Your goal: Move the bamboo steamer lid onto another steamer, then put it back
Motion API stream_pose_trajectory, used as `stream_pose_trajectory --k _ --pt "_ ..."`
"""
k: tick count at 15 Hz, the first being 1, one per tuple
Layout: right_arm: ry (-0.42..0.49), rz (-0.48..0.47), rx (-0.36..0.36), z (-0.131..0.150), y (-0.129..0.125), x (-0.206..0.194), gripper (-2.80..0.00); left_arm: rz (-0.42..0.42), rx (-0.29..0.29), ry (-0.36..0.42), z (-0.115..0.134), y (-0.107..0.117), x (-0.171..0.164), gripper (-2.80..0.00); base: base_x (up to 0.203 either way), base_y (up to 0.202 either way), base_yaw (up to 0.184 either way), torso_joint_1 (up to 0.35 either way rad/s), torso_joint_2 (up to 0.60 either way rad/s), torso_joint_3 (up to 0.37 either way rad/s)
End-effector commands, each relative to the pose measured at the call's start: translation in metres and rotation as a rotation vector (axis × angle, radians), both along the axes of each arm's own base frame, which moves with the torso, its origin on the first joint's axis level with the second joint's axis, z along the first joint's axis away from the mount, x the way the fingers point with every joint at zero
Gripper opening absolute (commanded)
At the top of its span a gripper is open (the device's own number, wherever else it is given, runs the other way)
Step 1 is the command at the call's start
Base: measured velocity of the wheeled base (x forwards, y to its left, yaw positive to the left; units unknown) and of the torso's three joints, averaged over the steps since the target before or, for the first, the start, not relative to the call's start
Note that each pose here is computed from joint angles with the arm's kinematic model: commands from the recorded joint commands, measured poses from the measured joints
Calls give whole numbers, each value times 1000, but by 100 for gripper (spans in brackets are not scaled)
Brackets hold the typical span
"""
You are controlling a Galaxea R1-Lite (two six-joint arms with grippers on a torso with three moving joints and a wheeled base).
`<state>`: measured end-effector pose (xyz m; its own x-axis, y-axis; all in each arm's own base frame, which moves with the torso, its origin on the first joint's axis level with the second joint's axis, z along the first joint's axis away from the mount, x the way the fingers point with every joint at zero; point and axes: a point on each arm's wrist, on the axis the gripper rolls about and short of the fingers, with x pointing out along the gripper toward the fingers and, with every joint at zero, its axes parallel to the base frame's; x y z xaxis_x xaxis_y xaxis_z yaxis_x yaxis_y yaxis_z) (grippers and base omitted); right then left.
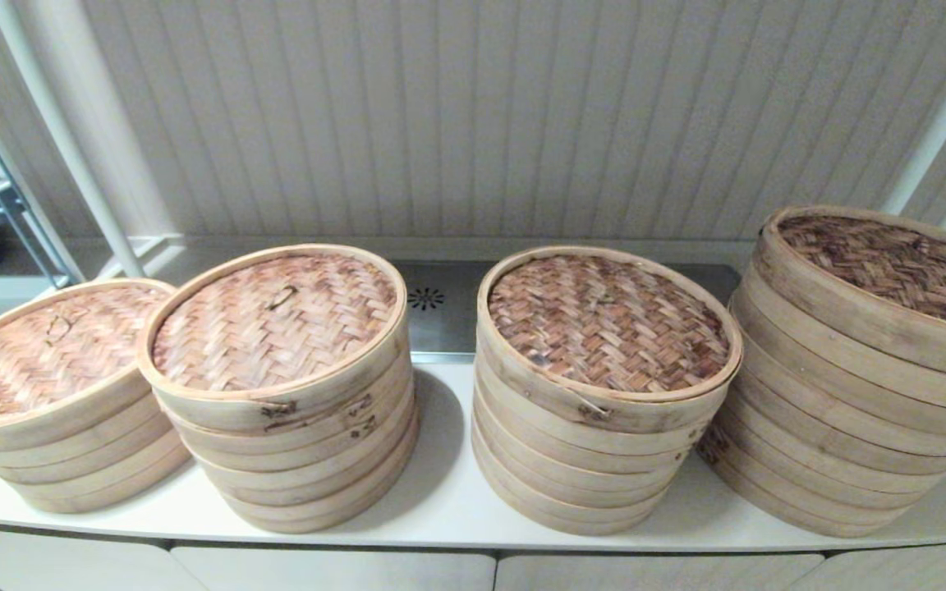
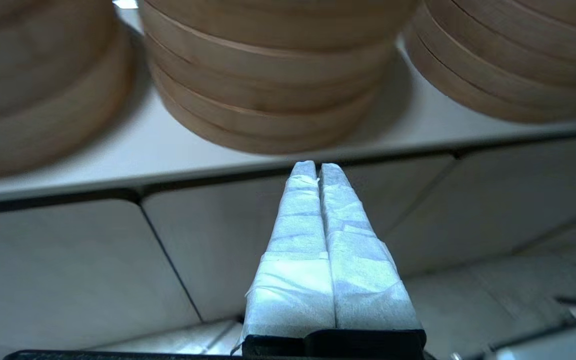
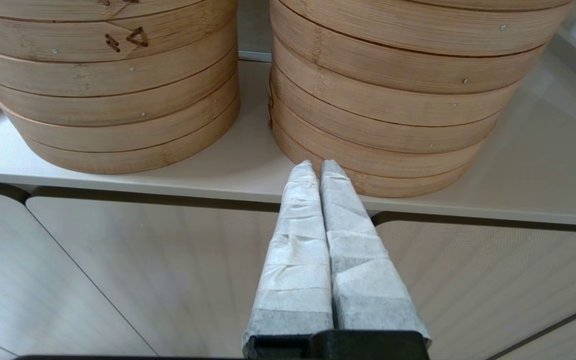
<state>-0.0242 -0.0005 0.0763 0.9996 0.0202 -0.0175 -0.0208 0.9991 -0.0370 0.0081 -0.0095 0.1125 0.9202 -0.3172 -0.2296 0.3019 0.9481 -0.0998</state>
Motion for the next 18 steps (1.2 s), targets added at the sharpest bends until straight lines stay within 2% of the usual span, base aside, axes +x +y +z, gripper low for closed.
stream_pose_trajectory --k 1,5,7,8,10,12,14,17,18 --pt "-4 0 0 0 0 0 -280 -44 -8 12 -9 -1 -3 -280 0 0 0 0 0 0" --pt "-4 1 -1 0 0 0 -280 -166 -20 52 -16 -3 -1 -280 0 0 0 0 0 0" --pt "-5 0 0 0 0 0 -280 -180 -23 51 -16 -4 -2 -280 0 0 0 0 0 0" --pt "-5 1 -1 0 0 0 -280 -150 -11 41 -16 -3 -2 -280 0 0 0 0 0 0" --pt "-5 0 -1 0 0 0 -280 -1 37 -12 -17 -1 -7 -280 0 0 0 0 0 0" --pt "-4 1 0 0 0 0 -280 98 66 -49 -17 0 -9 -280 0 0 0 0 0 0" --pt "-4 -1 0 0 0 0 -280 154 83 -55 -20 2 -8 -280 0 0 0 0 0 0" --pt "-4 0 0 0 0 0 -280 288 118 -51 -22 5 -7 -280 0 0 0 0 0 0" --pt "-4 0 0 0 0 0 -280 273 121 -41 -23 5 -8 -280 0 0 0 0 0 0"
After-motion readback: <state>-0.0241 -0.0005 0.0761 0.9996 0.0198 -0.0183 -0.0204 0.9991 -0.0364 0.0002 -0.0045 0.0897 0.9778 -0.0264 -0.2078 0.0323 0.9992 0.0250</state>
